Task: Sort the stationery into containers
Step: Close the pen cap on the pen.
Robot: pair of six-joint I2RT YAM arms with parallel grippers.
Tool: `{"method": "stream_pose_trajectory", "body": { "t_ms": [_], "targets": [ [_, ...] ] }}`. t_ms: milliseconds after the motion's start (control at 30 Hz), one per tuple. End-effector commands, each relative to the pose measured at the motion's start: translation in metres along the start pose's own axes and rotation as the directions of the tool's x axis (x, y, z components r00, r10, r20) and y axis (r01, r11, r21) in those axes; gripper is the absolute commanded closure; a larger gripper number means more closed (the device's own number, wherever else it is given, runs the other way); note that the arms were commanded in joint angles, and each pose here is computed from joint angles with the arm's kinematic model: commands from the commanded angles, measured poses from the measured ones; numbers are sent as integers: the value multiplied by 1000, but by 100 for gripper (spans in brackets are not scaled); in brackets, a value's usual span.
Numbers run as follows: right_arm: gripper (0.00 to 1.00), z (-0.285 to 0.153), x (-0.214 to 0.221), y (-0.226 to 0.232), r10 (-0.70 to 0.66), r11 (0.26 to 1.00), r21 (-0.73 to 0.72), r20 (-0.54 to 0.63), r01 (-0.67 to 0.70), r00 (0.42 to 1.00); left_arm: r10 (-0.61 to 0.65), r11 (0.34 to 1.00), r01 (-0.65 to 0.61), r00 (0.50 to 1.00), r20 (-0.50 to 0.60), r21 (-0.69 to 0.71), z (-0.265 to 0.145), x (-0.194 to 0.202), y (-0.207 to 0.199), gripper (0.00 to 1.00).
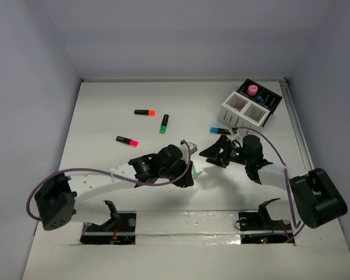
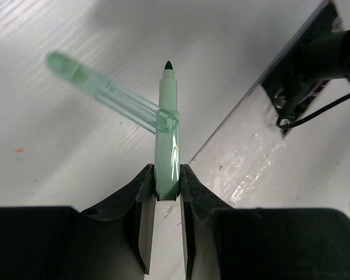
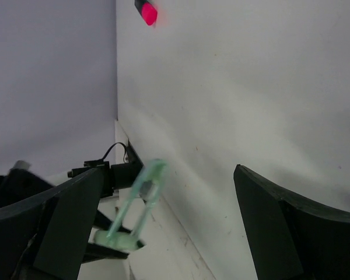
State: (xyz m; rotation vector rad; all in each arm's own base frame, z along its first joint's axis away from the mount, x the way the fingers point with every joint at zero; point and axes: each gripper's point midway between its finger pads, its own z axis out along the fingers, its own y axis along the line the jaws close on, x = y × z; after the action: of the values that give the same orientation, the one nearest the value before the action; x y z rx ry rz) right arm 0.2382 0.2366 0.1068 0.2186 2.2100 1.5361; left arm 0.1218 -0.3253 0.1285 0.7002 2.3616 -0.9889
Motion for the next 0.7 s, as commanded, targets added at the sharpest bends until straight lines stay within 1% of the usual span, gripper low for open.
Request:
{"method": "stream_pose_trajectory", "body": {
  "t_ms": [0,33,67,100,133,167,200,267,400,467,600,667],
  "targets": [
    [0,-7,-32,33,-129,989,-51,150,138,980,-50,998,47,993,-105,-32,4,24,18,100],
    [0,-9,-31,26,-140,990,-5,142,142,980,-45,999,46,995,-87,4,4,19,11,100],
    [0,-10,-31,29,-155,987,-6,139,158,978,-28,995,33,998,-55,99,-4,9,-12,100],
    [0,-11,-30,31,-159,987,-4,121,160,980,-12,987,7,1000,27,163,-8,-12,-28,100],
    [0,-10,-31,38,-167,985,-26,115,171,979,-6,984,-4,998,56,177,-14,-21,-33,100],
    [0,-10,-29,43,-158,985,-50,102,163,982,26,981,-48,993,115,186,-19,-35,-39,100],
    [0,-10,-25,50,-162,981,-97,81,169,983,39,981,-62,991,127,182,-21,-40,-41,100],
    [0,-10,-20,52,-136,983,-120,57,142,989,59,981,-82,990,127,177,-19,-41,-40,100],
    [0,-12,-17,35,-138,989,-43,62,140,989,64,979,-87,989,132,183,-16,-40,-39,100],
    [0,-15,-14,31,-133,990,-33,66,135,989,68,980,-93,987,144,174,-17,-42,-38,100],
    [0,-16,-8,40,-103,989,-97,52,108,993,74,979,-99,987,142,179,-16,-41,-38,100],
    [0,-14,-2,44,-77,989,-121,24,80,997,78,977,-104,987,143,185,-16,-41,-39,100]
  ]
}}
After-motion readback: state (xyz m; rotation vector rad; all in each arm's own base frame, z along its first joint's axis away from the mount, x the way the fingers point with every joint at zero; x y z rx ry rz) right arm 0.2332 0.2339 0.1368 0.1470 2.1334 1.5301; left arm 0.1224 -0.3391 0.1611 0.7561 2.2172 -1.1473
